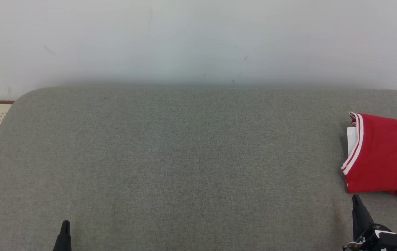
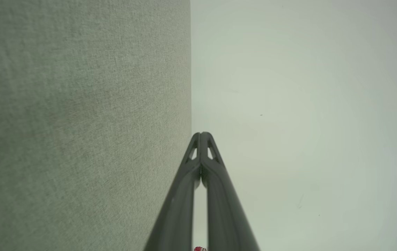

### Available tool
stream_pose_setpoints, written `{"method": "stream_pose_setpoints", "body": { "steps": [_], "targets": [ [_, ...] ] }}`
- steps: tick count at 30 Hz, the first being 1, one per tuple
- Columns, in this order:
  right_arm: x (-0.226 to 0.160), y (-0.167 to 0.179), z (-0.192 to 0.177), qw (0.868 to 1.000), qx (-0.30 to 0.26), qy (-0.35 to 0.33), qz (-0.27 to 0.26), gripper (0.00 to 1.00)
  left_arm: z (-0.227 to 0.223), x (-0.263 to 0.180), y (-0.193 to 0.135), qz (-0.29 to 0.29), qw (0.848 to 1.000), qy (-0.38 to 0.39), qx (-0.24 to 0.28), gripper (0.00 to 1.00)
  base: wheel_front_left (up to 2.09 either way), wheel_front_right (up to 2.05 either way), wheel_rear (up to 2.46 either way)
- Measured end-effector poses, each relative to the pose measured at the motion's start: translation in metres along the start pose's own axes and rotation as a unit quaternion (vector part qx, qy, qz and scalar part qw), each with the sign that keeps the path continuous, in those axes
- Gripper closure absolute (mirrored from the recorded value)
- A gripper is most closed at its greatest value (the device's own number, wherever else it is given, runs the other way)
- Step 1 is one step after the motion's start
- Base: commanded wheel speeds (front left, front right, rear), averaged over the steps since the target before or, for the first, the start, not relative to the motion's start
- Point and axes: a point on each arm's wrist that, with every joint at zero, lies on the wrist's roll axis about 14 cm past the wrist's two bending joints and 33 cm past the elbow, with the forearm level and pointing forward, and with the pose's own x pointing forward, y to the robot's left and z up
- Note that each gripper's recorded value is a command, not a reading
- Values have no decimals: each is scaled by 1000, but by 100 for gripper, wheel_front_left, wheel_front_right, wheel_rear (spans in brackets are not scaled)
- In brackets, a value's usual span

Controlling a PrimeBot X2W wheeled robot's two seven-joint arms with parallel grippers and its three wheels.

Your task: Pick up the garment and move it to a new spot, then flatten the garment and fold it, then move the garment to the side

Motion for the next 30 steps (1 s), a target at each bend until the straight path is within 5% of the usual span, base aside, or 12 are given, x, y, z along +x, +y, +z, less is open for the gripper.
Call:
{"method": "stream_pose_setpoints", "body": {
  "steps": [30],
  "targets": [
    [0, 0, 0, 1000, 0, 0, 0, 100, 0, 0, 0, 0, 1000, 0, 0, 100, 0, 0, 0]
  ]
}}
